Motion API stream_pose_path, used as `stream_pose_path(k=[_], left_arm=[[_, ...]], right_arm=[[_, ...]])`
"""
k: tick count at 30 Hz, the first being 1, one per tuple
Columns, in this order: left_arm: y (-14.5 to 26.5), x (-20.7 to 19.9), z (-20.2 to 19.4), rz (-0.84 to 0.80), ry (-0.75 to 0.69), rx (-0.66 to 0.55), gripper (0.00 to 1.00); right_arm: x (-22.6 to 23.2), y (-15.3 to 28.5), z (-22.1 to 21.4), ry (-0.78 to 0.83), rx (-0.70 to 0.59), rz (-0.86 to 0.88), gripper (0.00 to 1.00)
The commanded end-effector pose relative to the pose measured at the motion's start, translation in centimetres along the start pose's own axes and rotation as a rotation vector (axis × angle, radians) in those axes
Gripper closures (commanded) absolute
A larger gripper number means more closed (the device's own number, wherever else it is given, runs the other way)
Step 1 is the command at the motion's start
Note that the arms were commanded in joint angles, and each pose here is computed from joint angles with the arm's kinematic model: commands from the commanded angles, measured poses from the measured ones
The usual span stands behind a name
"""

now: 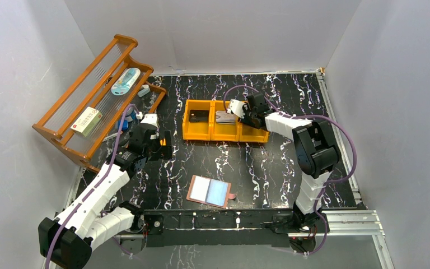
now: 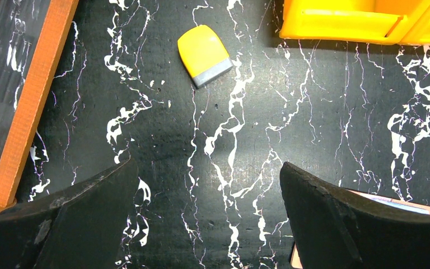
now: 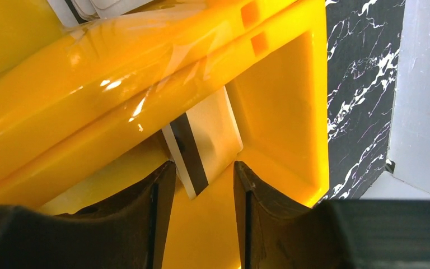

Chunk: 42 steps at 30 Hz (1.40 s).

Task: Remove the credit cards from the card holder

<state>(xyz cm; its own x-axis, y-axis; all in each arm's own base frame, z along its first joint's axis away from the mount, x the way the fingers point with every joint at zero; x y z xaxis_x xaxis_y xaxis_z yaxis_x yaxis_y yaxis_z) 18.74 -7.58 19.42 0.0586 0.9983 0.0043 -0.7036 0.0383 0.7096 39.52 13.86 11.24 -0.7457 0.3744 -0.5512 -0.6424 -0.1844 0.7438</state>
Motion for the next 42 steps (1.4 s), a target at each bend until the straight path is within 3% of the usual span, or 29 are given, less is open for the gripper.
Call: stream_pose_path(k=[1, 7, 11, 15, 17, 20, 27, 31, 34, 42], left_arm=[[0.2, 0.2, 0.4, 0.01, -0.006, -0.009, 0.02], [0.1, 0.2, 0.3, 0.012, -0.008, -0.005, 0.02], [0.1, 0.3, 0.4, 0.019, -0.007, -0.009, 0.02], [0.2, 0.4, 0.4, 0.031, -0.006, -0.009, 0.02], [0.3, 0.5, 0.5, 0.038, -0.002, -0.012, 0.02], [0.4, 0.6, 0.6, 0.049, 0.008, -0.022, 0.02], [0.9, 1.4, 0.6, 0.122, 0.038, -0.039, 0.02], [1.2, 1.7, 0.7, 0.154, 0.053, -0.052, 0.02], [1.3, 1.9, 0.7, 0.171, 0.062, -0.06, 0.02], [1.4, 1.9, 0.6, 0.168, 0.065, -0.055, 0.01]], right_arm=[[-0.8, 2.4, 1.4, -0.049, -0.077, -0.024, 0.48], [-1.9, 5.4, 2.7, -0.131, -0.178, -0.066, 0.46], [-2.5, 9.3, 5.0, -0.339, -0.342, -0.039, 0.41], [-1.3, 13.5, 7.5, -0.831, -0.489, 0.115, 0.33], [0.3, 14.9, 8.1, -1.112, -0.45, 0.255, 0.33], [4.5, 15.8, 8.7, -1.356, -0.305, 0.458, 0.31], [17.4, 18.9, 10.0, -1.468, -0.065, 0.246, 0.22], [23.0, 20.5, 9.8, -1.435, -0.012, 0.174, 0.17], [25.1, 20.9, 9.6, -1.41, 0.038, 0.11, 0.1], [28.0, 19.8, 10.9, -1.347, 0.107, 0.126, 0.09]])
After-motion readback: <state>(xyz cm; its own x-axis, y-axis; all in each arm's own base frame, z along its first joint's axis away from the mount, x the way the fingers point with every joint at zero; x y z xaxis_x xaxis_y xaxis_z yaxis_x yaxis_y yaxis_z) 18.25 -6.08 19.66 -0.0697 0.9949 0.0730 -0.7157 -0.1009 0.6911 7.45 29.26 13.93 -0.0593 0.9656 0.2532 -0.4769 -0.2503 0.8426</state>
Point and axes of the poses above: each gripper's point midway between its finger pads, its own y axis back along the fingers, its own x axis along the line the jaws close on, z = x × y, the point moved 8 cm from there along y, back along the fingers, and after that the axes turned 3 degrees about -y, right-handed, at the moved point
